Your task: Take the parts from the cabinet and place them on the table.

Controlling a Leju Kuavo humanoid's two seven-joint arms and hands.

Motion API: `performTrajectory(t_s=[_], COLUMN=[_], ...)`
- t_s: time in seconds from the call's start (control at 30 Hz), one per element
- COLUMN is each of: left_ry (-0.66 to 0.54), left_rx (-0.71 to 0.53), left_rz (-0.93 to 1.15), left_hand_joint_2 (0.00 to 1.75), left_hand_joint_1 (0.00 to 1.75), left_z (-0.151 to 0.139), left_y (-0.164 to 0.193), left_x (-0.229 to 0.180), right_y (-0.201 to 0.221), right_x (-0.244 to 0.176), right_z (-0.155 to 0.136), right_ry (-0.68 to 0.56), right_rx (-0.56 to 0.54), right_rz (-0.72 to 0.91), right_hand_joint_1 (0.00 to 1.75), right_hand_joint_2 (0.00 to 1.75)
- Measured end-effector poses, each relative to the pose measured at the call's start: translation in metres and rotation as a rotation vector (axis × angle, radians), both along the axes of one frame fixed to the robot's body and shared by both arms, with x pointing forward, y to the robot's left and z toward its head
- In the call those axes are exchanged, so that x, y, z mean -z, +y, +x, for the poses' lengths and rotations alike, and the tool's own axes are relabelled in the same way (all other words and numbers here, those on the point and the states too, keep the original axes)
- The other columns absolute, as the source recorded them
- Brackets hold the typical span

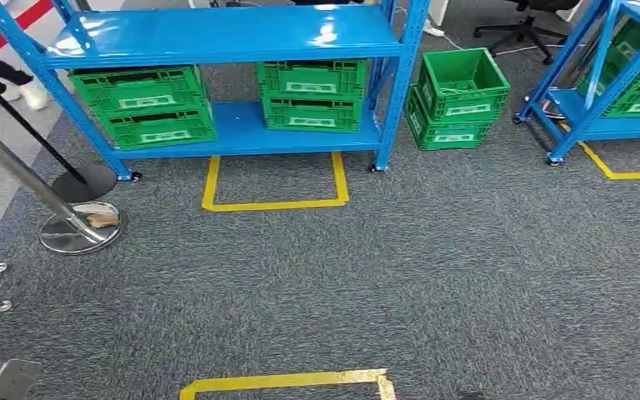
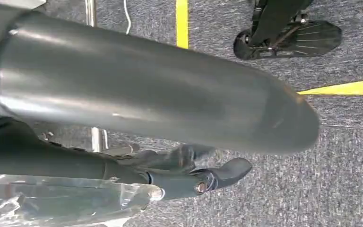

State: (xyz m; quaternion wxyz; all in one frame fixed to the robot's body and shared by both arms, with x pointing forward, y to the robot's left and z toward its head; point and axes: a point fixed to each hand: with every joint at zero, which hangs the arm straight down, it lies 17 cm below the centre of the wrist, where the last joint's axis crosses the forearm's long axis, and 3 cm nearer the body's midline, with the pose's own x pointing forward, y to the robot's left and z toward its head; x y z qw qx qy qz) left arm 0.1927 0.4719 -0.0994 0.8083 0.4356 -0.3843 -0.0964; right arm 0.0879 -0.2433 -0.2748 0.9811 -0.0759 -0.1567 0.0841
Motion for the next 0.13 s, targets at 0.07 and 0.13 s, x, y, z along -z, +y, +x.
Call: performTrajectory(t_s=[0.07, 0.13], left_ry=[0.000, -0.001], left_rx=[-0.001, -0.002], left_rz=[-0.001, -0.003], left_hand_joint_2=[0.00, 0.00], left_hand_joint_1=[0.00, 0.00], left_z=[0.0001, 0.0006], left_y=[0.0001, -0.0002], left_x=[0.0002, 0.0004], right_y=[0.0000, 0.0000], right_x=[0.0000, 0.0000], right_z=[-0.0002, -0.0001], right_ry=[0.001, 0.000], right_rx=[0.000, 0.000], right_rz=[0.000, 0.000], right_hand_joint_1=[0.00, 0.00], right_hand_joint_2=[0.00, 0.00])
